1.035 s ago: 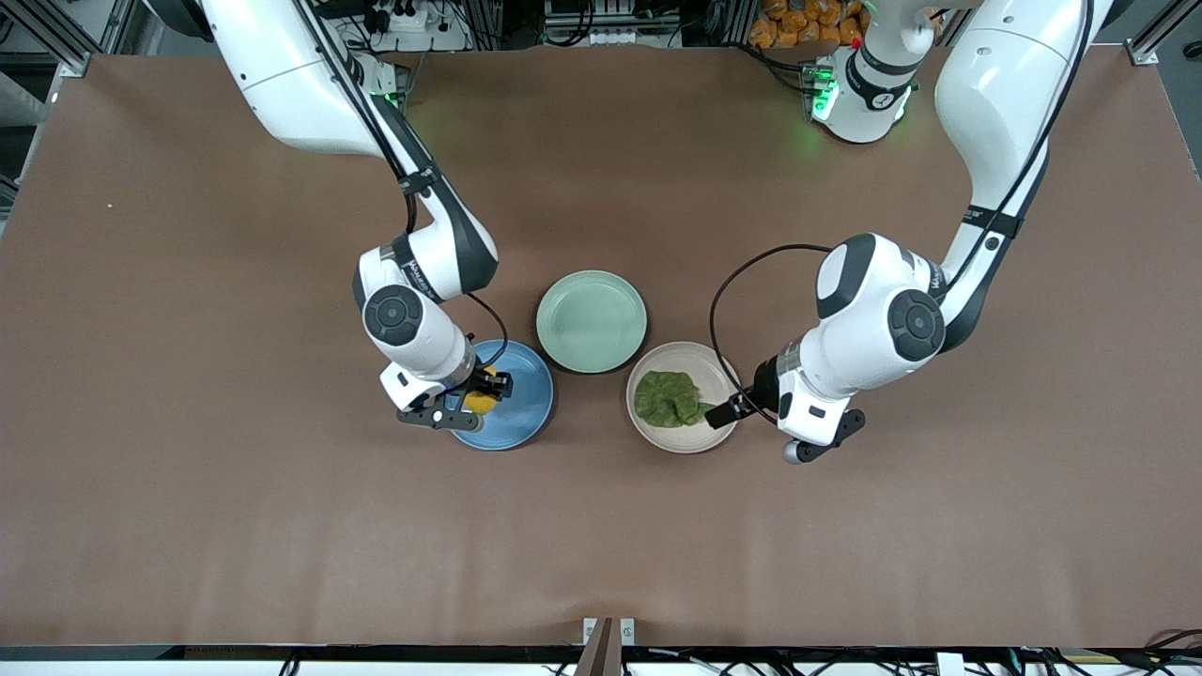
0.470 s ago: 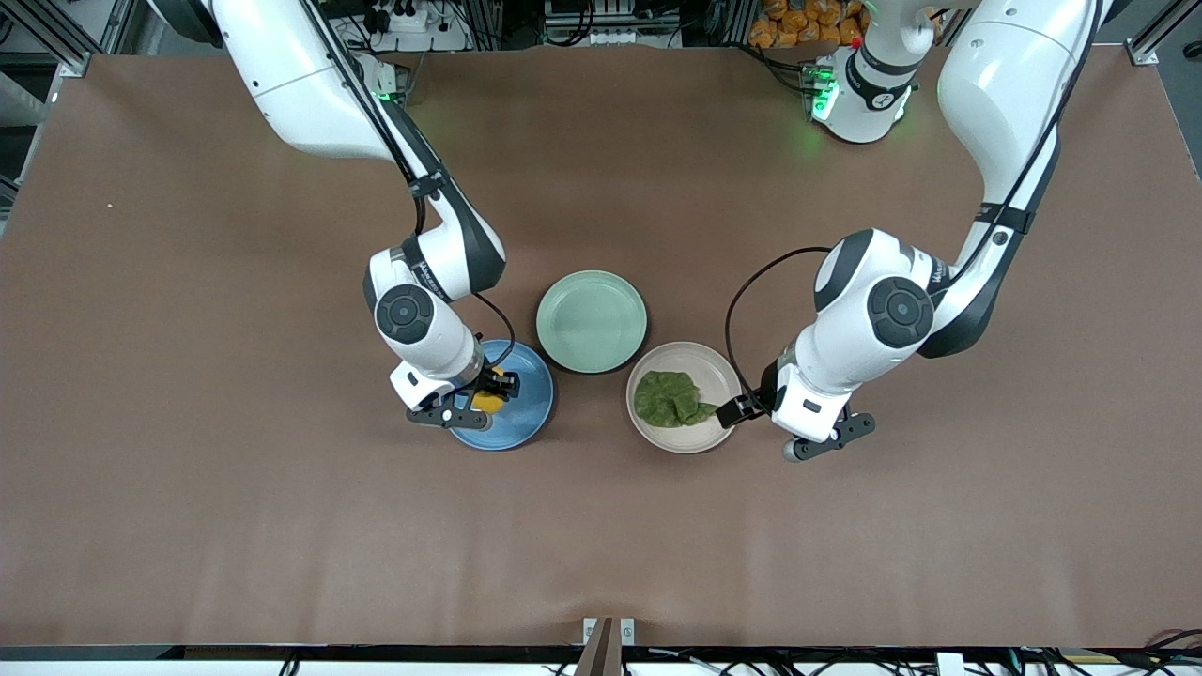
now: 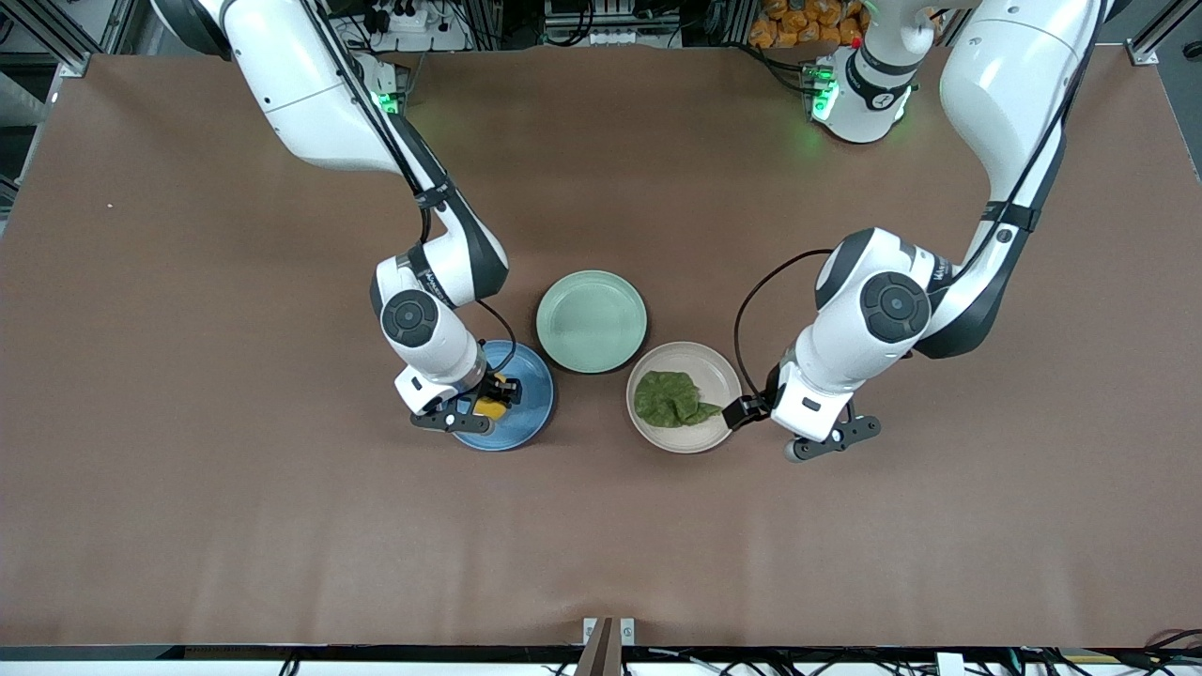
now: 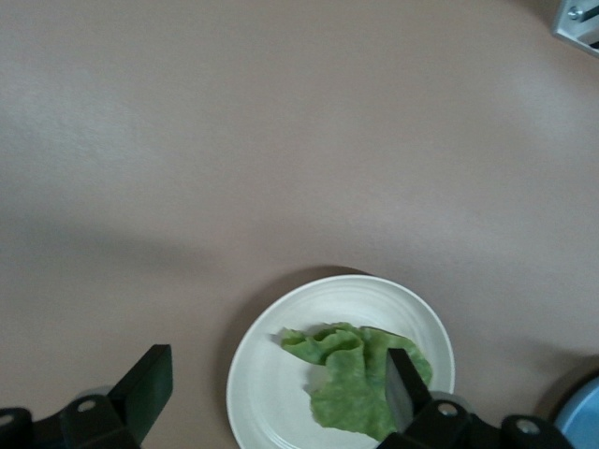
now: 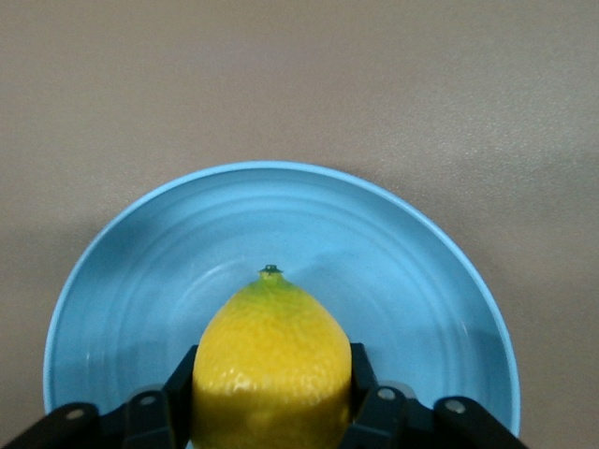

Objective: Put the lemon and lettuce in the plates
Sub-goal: 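Open both grippers, releasing the lettuce and the lemon onto the plates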

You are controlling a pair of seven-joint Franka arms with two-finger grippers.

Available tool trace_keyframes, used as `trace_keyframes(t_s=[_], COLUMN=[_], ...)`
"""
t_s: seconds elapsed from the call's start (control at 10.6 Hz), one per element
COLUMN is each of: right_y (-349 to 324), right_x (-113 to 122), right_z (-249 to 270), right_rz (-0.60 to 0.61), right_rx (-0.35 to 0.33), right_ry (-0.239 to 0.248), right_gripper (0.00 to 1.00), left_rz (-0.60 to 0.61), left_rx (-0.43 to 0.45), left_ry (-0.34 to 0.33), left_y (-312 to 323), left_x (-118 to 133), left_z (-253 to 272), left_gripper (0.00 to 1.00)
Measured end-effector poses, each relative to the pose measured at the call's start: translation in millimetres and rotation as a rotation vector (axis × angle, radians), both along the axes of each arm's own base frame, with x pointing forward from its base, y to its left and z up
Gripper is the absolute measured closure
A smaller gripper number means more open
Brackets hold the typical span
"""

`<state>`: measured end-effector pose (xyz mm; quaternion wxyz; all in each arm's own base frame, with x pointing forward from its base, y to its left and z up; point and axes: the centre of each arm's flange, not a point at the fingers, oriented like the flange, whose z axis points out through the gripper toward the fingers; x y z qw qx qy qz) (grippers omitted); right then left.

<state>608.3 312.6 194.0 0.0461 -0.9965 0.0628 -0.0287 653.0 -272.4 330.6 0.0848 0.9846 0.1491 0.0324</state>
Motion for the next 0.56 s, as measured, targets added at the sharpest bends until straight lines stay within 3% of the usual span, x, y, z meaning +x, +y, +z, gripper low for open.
trace_keyframes(t_s=[0.19,0.38,0.56], right_y=[-0.5,-3.5,-10.8], right_x=[1.9,6.7,16.3], right_z=[1.6,7.1,31.5], right_rz=[-0.002,-0.007,-0.018], right_rx=[0.001,-0.003,-0.020], right_ry=[-0.005,-0.002,0.050], right_gripper=[0.01,0.00,0.00], left_rz=[-0.019,-0.043,-0.125], left_rx=[0.022,0.057,0.095], left_ry=[0.015,0.017,0.031], left_y=[18.6,35.6,58.1], left_x=[4.5,8.5,8.3], left_z=[-1.2,-1.9,2.2], left_gripper=[0.00,0.00,0.00])
